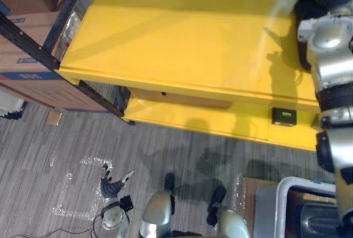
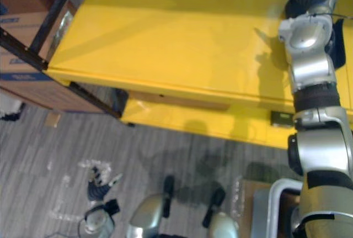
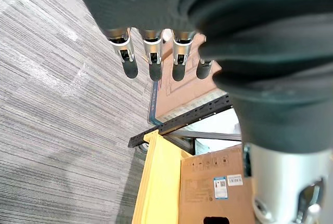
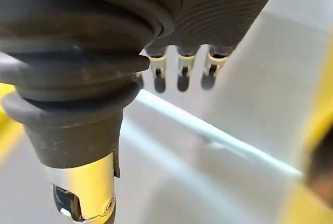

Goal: Walk over and take plastic housings, then place them on the shelf

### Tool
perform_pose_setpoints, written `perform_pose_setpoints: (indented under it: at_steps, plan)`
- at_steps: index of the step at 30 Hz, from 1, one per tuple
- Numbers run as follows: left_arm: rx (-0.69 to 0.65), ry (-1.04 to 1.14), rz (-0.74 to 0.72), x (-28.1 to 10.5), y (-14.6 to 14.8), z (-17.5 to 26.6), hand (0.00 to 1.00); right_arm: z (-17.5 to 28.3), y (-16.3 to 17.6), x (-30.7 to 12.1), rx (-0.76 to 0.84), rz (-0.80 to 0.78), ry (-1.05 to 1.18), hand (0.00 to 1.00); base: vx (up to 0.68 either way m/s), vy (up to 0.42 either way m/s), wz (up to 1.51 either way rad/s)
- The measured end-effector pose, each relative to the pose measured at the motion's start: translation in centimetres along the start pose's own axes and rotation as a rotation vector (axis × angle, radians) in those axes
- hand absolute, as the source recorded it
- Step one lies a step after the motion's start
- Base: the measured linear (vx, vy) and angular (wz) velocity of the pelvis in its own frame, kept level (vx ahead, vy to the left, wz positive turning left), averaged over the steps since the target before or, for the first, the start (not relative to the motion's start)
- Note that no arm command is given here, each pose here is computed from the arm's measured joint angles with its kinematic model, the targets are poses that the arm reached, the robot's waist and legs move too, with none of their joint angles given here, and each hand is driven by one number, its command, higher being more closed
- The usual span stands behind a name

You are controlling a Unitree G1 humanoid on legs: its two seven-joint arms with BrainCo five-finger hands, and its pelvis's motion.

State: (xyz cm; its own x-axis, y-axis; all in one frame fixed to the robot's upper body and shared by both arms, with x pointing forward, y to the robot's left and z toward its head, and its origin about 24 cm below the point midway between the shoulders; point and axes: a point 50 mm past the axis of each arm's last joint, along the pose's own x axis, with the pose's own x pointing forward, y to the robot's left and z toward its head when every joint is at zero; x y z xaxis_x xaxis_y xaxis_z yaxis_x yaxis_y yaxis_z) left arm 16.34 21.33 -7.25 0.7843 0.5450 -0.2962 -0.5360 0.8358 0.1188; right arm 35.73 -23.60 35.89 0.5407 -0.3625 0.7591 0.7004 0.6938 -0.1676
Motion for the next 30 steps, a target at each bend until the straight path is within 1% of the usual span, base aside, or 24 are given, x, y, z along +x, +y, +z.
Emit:
perform_pose_setpoints:
  at_steps: [2, 5, 7, 8, 11, 14, 17, 22, 24, 26, 28, 29, 30]
  plan:
    - [-0.001, -0.008, 0.012, -0.1, 0.4, 0.0, 0.0, 0.4, -0.6, -1.2, 0.041, -0.024, -0.042, 0.0, 0.06, -0.004, -0.05]
    - [0.007, -0.001, 0.03, -0.3, 1.0, -0.3, 0.0, -1.7, -2.3, -5.2, 0.083, -0.024, -0.037, 0.0, 0.06, 0.003, -0.06]
    - [0.043, 0.013, 0.03, -0.9, 1.5, -1.0, 0.0, -5.0, -3.5, -10.1, 0.15, -0.013, 0.071, 0.0, 0.07, 0.03, -0.2]
    - [0.049, 0.018, 0.031, -1.1, 1.6, -1.2, 0.0, -5.7, -3.9, -11.4, 0.178, -0.003, 0.099, 0.0, 0.07, 0.043, -0.13]
    - [0.055, 0.059, 0.08, -2.2, 2.5, -2.3, 0.0, -7.8, -6.1, -19.0, 0.303, -0.001, 0.207, 0.0, 0.04, 0.038, -0.31]
    - [0.039, 0.082, 0.114, -2.7, 2.7, -2.8, 0.0, -9.1, -8.4, -23.3, 0.305, -0.062, 0.276, 0.0, 0.03, 0.021, -0.24]
    - [0.057, 0.077, 0.115, -2.9, 2.5, -2.8, 0.0, -9.9, -10.3, -27.3, 0.283, -0.106, 0.368, 0.0, 0.02, 0.016, -0.23]
    - [0.062, 0.084, 0.113, -2.8, 2.6, -2.9, 0.0, -12.2, -11.5, -33.3, 0.193, -0.11, 0.601, 0.0, 0.0, 0.01, -0.14]
    - [0.087, 0.128, 0.091, -2.9, 2.8, -3.6, 0.0, -12.6, -11.5, -34.9, 0.178, -0.101, 0.664, 0.0, -0.02, 0.015, -0.16]
    - [0.137, 0.254, 0.021, -3.6, 3.1, -5.6, 0.0, -12.6, -11.3, -35.5, 0.169, -0.074, 0.684, 0.0, -0.02, 0.016, -0.32]
    - [0.205, 0.428, -0.127, -5.0, 3.0, -8.3, 0.0, -12.6, -11.2, -35.6, 0.168, -0.071, 0.686, 0.0, -0.05, 0.021, -0.31]
    - [0.207, 0.442, -0.151, -4.9, 3.0, -8.4, 0.0, -12.6, -11.2, -35.6, 0.166, -0.079, 0.688, 0.0, -0.05, 0.007, -0.35]
    - [0.284, 0.449, -0.232, -4.7, 3.2, -8.5, 0.0, -12.7, -11.2, -35.5, 0.171, -0.092, 0.698, 0.0, -0.03, 0.0, -0.63]
